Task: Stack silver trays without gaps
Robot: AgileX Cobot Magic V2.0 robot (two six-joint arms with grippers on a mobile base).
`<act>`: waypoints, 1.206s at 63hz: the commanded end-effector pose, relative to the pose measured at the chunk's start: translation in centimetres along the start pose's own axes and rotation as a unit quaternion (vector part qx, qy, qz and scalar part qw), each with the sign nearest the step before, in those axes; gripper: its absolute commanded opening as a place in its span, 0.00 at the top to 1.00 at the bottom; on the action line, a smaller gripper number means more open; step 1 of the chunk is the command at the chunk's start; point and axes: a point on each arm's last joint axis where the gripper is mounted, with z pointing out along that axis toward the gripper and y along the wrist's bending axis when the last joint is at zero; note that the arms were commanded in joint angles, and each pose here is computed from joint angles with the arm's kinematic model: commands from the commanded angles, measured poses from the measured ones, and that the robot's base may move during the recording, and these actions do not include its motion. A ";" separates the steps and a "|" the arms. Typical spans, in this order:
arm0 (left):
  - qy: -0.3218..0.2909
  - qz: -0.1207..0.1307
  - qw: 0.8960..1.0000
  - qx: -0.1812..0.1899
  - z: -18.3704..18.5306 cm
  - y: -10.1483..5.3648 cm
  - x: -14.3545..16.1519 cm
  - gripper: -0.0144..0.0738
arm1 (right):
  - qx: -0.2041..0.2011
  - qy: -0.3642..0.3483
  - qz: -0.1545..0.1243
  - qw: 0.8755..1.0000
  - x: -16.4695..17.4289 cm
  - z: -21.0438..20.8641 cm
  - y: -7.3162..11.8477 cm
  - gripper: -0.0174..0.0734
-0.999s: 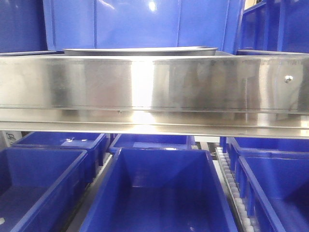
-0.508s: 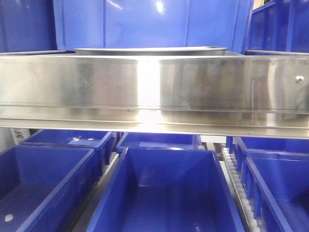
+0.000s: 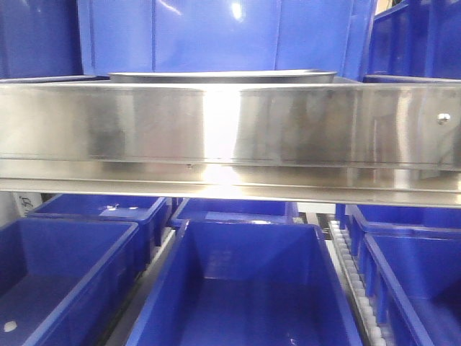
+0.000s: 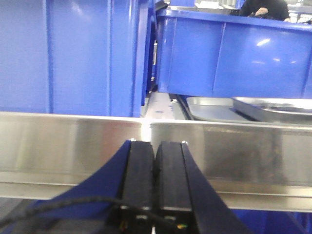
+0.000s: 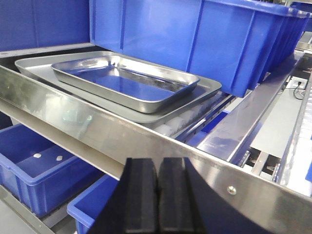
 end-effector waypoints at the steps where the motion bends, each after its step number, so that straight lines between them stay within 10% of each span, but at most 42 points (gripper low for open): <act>1: -0.041 -0.001 0.999 -0.004 -0.1 0.1 -0.8 0.89 | -0.001 -0.051 -0.011 0.999 -1.6 -0.2 0.1 0.74; 60: -0.022 -0.001 1.000 -0.002 -0.1 0.0 -0.5 0.89 | 0.002 -0.052 -0.011 0.999 -1.6 -0.2 0.0 0.74; 76: -0.022 -0.001 1.000 -0.002 -0.1 0.0 -0.5 0.89 | 0.148 -0.064 0.033 0.986 1.4 0.2 -1.9 0.74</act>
